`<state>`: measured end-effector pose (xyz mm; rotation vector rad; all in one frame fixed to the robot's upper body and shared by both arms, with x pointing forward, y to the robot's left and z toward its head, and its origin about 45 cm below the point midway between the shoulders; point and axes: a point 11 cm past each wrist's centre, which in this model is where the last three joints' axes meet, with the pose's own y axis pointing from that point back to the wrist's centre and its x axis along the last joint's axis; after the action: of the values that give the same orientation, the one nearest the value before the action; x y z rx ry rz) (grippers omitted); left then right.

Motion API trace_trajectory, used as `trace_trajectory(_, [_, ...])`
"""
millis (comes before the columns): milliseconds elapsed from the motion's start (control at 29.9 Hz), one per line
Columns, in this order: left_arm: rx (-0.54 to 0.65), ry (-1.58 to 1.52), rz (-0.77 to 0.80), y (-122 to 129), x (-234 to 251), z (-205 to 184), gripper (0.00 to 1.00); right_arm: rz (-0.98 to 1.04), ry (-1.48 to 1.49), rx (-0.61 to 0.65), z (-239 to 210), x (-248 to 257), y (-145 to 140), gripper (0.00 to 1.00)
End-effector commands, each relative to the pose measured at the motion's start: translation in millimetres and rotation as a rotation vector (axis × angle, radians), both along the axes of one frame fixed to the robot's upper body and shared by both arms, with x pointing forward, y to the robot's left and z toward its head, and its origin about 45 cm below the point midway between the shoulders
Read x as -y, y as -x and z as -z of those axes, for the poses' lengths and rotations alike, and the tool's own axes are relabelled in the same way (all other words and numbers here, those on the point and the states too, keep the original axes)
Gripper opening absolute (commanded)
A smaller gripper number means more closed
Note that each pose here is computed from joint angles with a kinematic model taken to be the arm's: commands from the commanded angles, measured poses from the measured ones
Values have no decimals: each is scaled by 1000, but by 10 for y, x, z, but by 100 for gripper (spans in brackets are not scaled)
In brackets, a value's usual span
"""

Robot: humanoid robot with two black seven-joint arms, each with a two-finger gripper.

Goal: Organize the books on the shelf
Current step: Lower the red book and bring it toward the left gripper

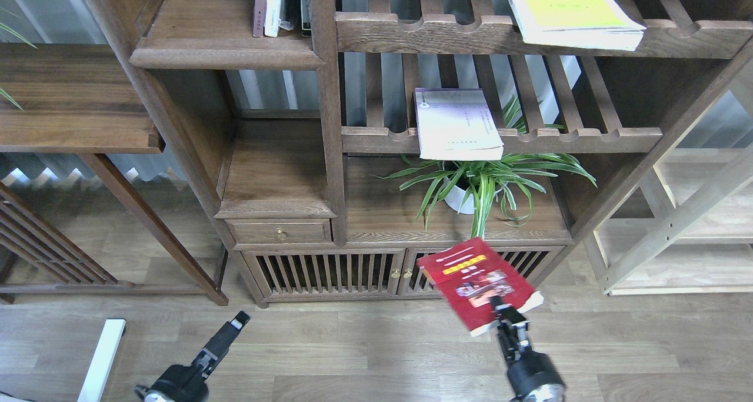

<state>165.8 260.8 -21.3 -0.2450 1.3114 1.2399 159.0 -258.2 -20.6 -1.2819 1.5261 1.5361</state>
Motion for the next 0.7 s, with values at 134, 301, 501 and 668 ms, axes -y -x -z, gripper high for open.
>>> trace_trajectory(134, [-12, -11, -14, 77, -98, 1, 98, -170, -41, 16, -10, -615, 16, 5])
trace_trajectory(301, [-21, 8, -28, 108, -47, 16, 98, -249, -70, 4, 2, -901, 128, 5])
trace_trajectory(501, [-67, 16, -69, 293, -103, 81, 98, -313, -66, 36, -57, -1027, 16, 5])
trace_trajectory(668, [-83, 33, -96, 337, -118, 81, 98, -339, -63, 62, -106, -1079, -82, 5])
